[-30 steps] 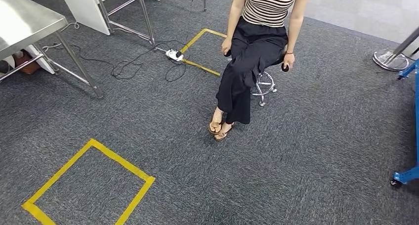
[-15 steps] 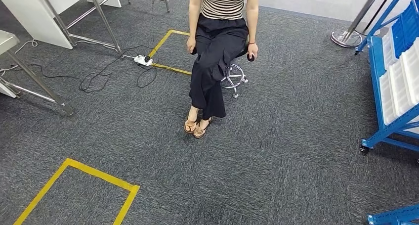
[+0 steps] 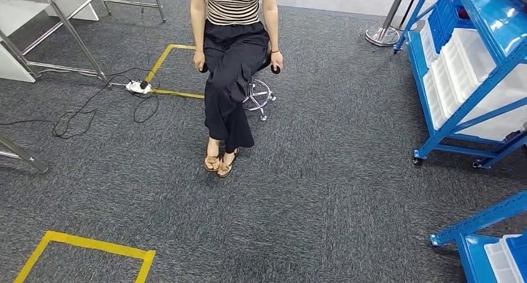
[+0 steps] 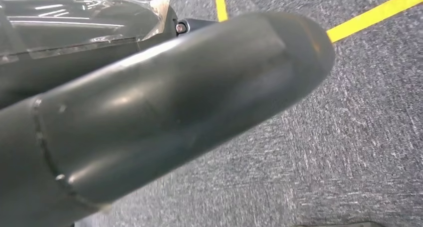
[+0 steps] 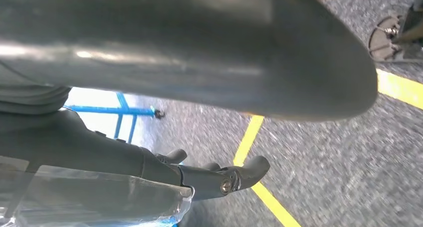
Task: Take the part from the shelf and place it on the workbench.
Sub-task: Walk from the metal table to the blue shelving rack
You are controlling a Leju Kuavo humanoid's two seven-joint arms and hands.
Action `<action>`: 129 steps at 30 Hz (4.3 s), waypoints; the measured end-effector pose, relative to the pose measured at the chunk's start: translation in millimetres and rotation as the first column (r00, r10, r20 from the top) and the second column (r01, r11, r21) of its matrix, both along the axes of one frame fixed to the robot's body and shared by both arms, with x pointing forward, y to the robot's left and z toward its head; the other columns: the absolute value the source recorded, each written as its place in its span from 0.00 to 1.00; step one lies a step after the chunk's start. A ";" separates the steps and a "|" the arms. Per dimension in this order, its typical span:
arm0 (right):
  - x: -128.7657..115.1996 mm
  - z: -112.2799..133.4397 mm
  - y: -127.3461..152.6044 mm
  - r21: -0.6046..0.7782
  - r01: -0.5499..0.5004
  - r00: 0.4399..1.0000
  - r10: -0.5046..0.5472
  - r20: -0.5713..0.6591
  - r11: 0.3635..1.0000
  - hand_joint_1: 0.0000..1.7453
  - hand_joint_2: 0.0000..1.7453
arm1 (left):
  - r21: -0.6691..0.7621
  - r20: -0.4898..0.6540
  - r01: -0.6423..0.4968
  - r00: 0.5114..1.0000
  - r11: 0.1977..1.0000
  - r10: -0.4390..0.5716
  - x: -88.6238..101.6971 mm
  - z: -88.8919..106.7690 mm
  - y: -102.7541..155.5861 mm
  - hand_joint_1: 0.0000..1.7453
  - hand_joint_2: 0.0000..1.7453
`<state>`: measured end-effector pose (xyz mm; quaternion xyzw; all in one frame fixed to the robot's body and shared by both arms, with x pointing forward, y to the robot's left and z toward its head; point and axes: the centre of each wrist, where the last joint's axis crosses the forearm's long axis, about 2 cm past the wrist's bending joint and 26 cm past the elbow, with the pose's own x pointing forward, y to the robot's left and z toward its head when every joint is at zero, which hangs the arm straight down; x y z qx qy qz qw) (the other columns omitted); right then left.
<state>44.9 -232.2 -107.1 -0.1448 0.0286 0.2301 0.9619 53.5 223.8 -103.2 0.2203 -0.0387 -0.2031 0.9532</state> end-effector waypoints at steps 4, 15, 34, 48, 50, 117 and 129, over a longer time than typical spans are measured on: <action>2.0 0.1 -0.8 -0.003 -0.003 1.000 0.003 0.001 1.000 0.00 0.00 | -0.003 -0.005 0.001 1.000 1.000 -0.001 -1.5 0.1 -2.3 0.00 0.00; 0.7 -0.4 -4.3 -0.011 -0.015 1.000 0.015 -0.010 1.000 0.00 0.00 | -0.013 -0.010 -0.024 1.000 1.000 0.024 1.1 1.2 -7.5 0.00 0.00; 3.3 0.4 0.3 -0.004 -0.021 1.000 0.021 -0.008 1.000 0.00 0.00 | -0.003 -0.033 -0.041 0.999 0.999 0.041 -2.0 0.6 -6.4 0.00 0.00; 3.1 0.1 -2.0 -0.004 -0.025 1.000 0.025 0.003 1.000 0.00 0.00 | 0.003 -0.027 -0.039 0.999 0.999 0.039 0.8 0.8 -4.6 0.00 0.00; 4.0 0.3 -1.4 -0.003 -0.028 1.000 0.028 0.005 1.000 0.00 0.00 | 0.006 -0.029 -0.042 0.999 0.999 0.042 -0.9 0.5 -4.1 0.00 0.00; 0.1 0.1 0.3 -0.009 0.066 0.997 -0.066 -0.027 0.998 0.00 0.00 | 0.000 -0.055 -0.044 0.998 0.999 0.044 -1.1 -0.1 -1.4 0.00 0.00; 1.3 0.3 0.9 -0.009 0.068 0.997 -0.069 -0.031 0.998 0.00 0.00 | -0.003 -0.061 -0.048 0.997 0.999 0.047 -1.3 0.0 -2.6 0.00 0.00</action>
